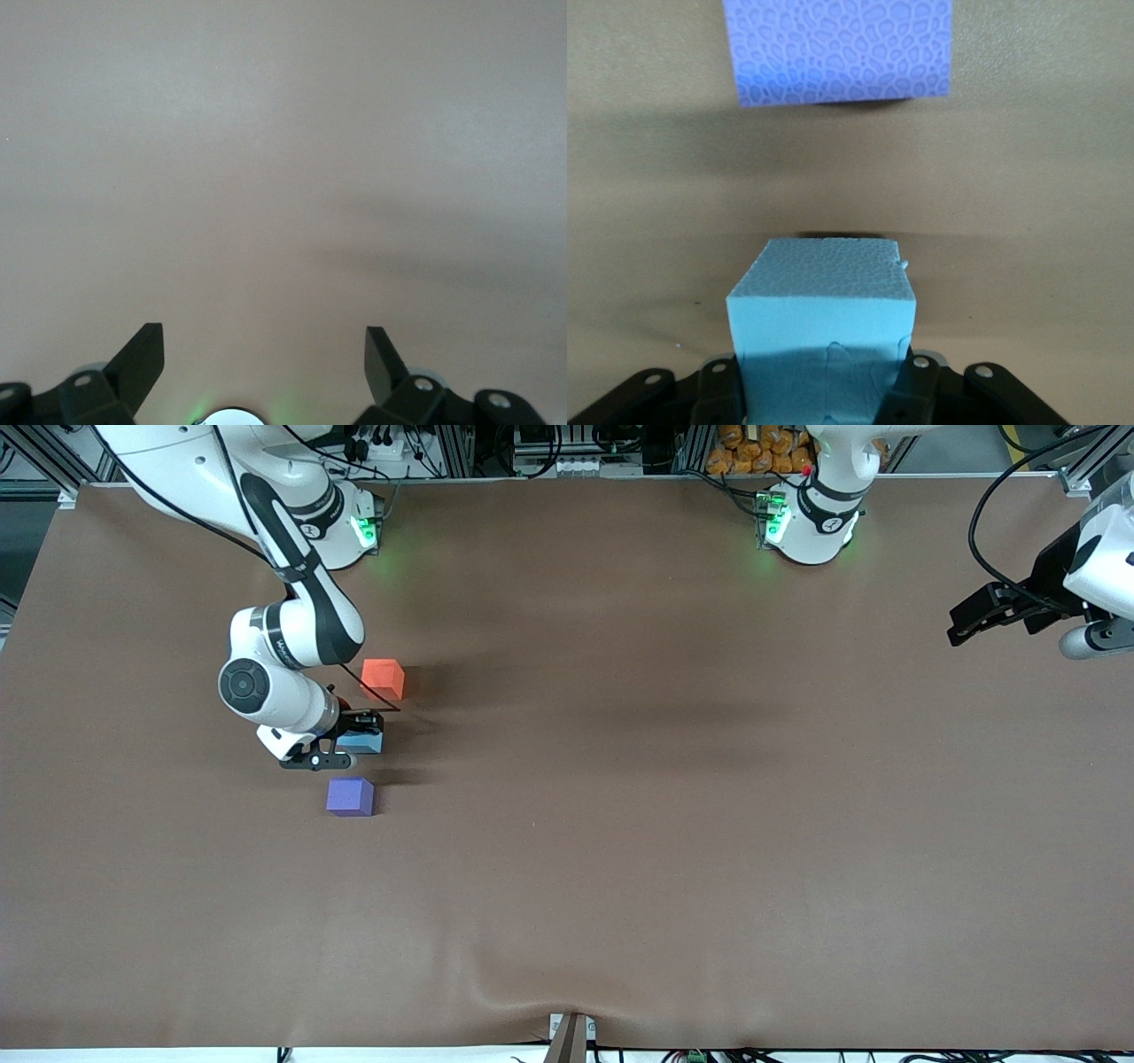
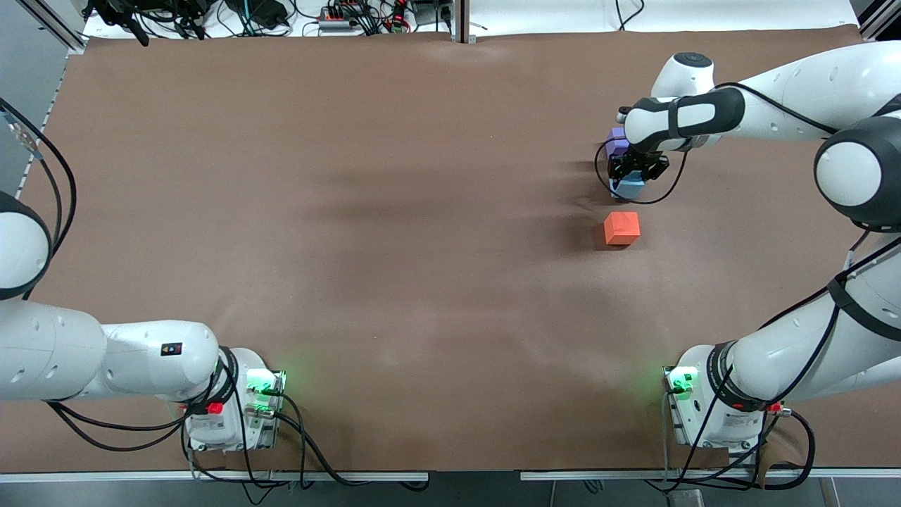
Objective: Place blue block between orange and purple blocks
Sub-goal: 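Lower the blue cube onto the table and open the right gripper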
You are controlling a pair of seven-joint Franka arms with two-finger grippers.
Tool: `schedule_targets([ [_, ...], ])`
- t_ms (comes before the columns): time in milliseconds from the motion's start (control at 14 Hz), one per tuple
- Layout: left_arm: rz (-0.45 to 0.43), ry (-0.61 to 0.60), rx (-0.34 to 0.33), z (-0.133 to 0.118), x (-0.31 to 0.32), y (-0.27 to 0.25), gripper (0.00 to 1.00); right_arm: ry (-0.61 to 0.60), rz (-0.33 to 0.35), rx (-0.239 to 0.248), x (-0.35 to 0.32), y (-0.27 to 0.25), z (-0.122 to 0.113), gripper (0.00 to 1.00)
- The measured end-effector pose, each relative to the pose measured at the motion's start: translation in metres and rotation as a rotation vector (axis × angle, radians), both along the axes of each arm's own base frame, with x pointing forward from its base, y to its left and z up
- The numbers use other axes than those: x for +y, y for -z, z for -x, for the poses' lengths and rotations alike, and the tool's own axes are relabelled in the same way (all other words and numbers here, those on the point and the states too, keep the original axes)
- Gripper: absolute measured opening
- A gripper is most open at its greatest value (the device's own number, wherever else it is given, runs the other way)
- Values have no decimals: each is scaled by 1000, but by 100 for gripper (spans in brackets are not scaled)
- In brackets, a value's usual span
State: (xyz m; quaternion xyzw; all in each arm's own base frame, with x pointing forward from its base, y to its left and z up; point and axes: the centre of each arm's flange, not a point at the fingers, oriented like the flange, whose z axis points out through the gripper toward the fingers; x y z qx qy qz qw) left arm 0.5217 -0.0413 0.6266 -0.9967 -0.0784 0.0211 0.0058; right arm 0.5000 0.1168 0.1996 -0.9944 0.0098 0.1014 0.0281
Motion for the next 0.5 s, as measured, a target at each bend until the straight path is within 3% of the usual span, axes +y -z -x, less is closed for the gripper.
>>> schedule_targets([
  [429,0,0,1,0,0,0,100,24,6,1,3,10,1,55],
  [500,0,0,1,0,0,0,100,26,6,1,3,10,1,59],
])
